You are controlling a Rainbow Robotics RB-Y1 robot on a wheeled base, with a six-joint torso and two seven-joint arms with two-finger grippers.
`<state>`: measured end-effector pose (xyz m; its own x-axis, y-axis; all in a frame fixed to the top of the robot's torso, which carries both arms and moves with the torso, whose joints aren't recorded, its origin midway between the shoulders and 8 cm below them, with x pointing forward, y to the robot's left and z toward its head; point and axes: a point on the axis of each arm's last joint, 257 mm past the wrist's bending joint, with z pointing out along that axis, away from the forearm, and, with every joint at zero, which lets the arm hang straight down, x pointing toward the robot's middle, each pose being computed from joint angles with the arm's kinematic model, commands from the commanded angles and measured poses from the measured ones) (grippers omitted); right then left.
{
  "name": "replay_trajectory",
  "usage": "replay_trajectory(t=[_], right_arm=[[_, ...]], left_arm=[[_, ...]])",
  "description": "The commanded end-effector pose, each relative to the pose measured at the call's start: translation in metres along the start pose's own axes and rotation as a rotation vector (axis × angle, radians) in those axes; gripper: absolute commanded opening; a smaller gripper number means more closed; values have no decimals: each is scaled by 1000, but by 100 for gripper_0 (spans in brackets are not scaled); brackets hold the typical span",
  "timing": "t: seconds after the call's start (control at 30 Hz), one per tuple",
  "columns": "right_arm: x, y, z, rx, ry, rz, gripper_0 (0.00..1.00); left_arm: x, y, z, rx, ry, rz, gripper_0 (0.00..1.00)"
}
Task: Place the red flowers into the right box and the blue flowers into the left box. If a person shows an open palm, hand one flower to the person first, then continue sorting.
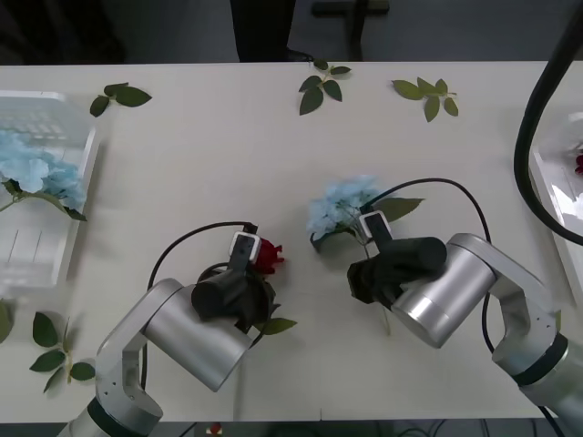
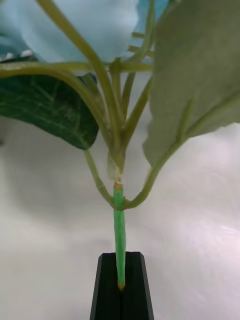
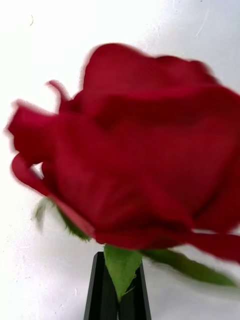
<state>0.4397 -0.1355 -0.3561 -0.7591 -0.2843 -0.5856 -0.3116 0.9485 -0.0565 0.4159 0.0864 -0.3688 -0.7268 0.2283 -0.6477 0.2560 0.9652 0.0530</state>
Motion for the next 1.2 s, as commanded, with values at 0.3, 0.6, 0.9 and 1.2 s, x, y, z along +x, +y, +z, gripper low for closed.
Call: replay_trajectory(t=[0.3, 0.6, 0.9, 1.2], right_arm=[[-48, -68, -59, 53, -73, 165, 0], [-56, -99, -82, 80, -87, 255, 100], [-80, -95, -107, 31, -148, 245, 100], [-115, -77, -149, -145, -229, 128, 100]], left_arm=[[-61, 17, -45, 69, -144, -38, 0], [-122, 26, -107, 220, -281, 9, 0], [-200, 14, -167, 415, -489, -10, 0], [-251, -21, -224, 675, -670, -65, 0]])
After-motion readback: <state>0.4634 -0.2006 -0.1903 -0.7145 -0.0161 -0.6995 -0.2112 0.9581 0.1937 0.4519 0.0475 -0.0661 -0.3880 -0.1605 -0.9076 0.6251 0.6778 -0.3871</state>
